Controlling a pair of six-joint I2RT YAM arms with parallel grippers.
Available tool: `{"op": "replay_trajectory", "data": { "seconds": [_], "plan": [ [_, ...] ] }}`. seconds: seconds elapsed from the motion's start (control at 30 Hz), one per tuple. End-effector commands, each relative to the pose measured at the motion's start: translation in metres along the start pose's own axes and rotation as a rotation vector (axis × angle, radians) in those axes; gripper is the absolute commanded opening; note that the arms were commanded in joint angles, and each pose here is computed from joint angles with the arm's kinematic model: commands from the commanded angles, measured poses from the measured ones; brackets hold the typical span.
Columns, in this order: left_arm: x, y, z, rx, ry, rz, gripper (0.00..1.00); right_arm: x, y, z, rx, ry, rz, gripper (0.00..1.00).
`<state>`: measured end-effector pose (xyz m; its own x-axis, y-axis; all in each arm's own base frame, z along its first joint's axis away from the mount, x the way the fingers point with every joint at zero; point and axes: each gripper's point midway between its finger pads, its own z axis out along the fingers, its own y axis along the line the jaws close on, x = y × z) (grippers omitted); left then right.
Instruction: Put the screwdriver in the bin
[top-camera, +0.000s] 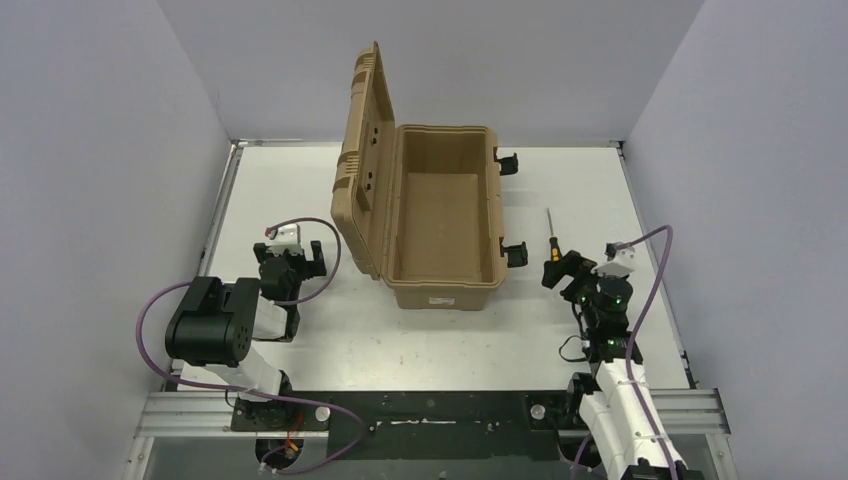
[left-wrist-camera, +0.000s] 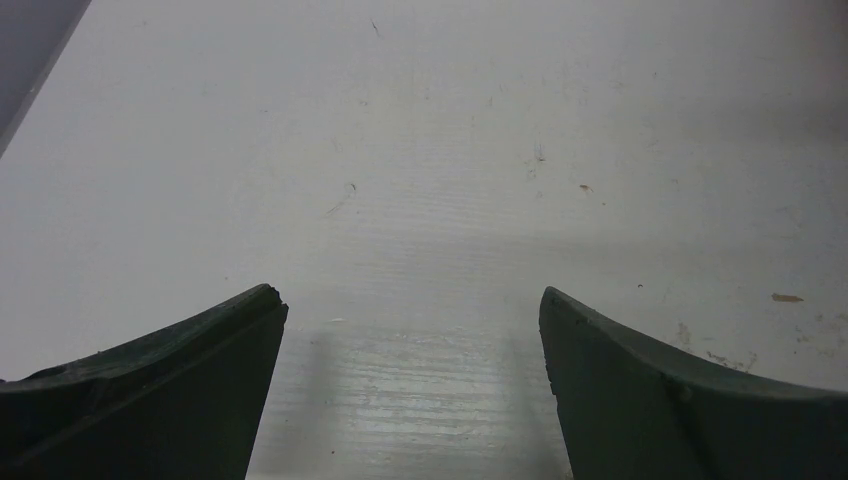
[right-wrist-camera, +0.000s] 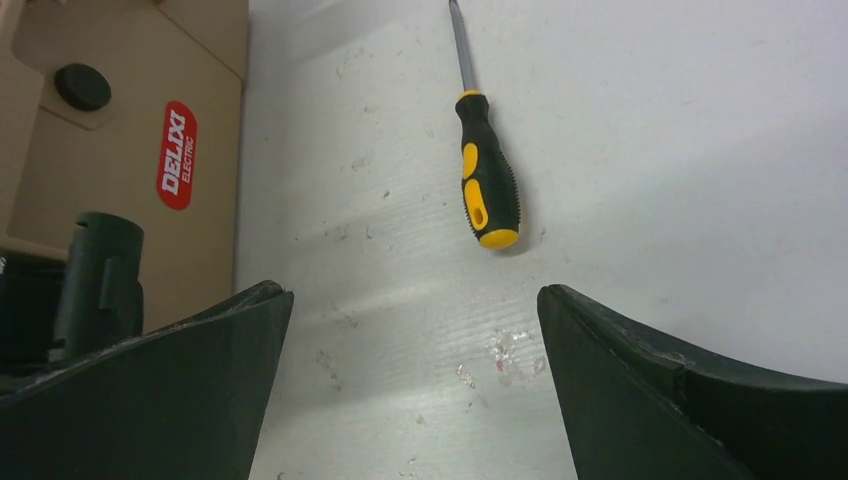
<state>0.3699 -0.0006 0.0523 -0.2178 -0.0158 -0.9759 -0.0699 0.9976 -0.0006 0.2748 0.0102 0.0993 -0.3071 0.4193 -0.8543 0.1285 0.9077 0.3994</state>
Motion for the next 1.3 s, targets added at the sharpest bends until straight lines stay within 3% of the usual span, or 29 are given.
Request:
{"op": "replay_trajectory", "data": {
  "seconds": [0.0,0.13,0.27,0.5,0.87,0.93,0.97,1.07,1.1,1.27],
  "plan": [
    [-0.023,0.001,0.007,-0.003,-0.075,-0.007,0.97,-0.053,0.006,0.0,0.055,-0.07,-0.053,1.0],
    [-0.023,0.001,0.007,-0.003,-0.076,-0.007,0.97,-0.073,-0.021,0.004,0.286,0.042,-0.092,1.0],
    [-0.023,0.001,0.007,-0.003,-0.076,-0.008,0.97,-0.069,-0.04,0.023,0.421,0.273,-0.191,1.0],
    [-0.022,0.001,0.006,-0.004,-0.076,-0.008,0.97,-0.028,-0.052,0.069,0.414,0.598,-0.259,0.99],
    [-0.023,0.001,0.007,-0.006,-0.076,-0.008,0.97,0.027,-0.054,0.119,0.291,0.783,-0.274,0.81],
    [-0.023,0.001,0.007,-0.006,-0.075,-0.008,0.97,0.037,-0.057,0.119,0.289,0.805,-0.278,0.74],
    [-0.023,0.001,0.007,-0.007,-0.076,-0.008,0.97,0.04,-0.058,0.119,0.282,0.813,-0.279,0.64],
    [-0.023,0.001,0.007,-0.006,-0.075,-0.009,0.97,0.039,-0.056,0.119,0.272,0.818,-0.287,0.06],
    [-0.023,0.001,0.007,-0.007,-0.076,-0.008,0.97,0.033,-0.053,0.117,0.274,0.812,-0.293,0.0],
    [-0.022,0.001,0.007,-0.008,-0.074,-0.009,0.97,-0.053,-0.019,0.104,0.304,0.619,-0.314,0.0]
  ]
}}
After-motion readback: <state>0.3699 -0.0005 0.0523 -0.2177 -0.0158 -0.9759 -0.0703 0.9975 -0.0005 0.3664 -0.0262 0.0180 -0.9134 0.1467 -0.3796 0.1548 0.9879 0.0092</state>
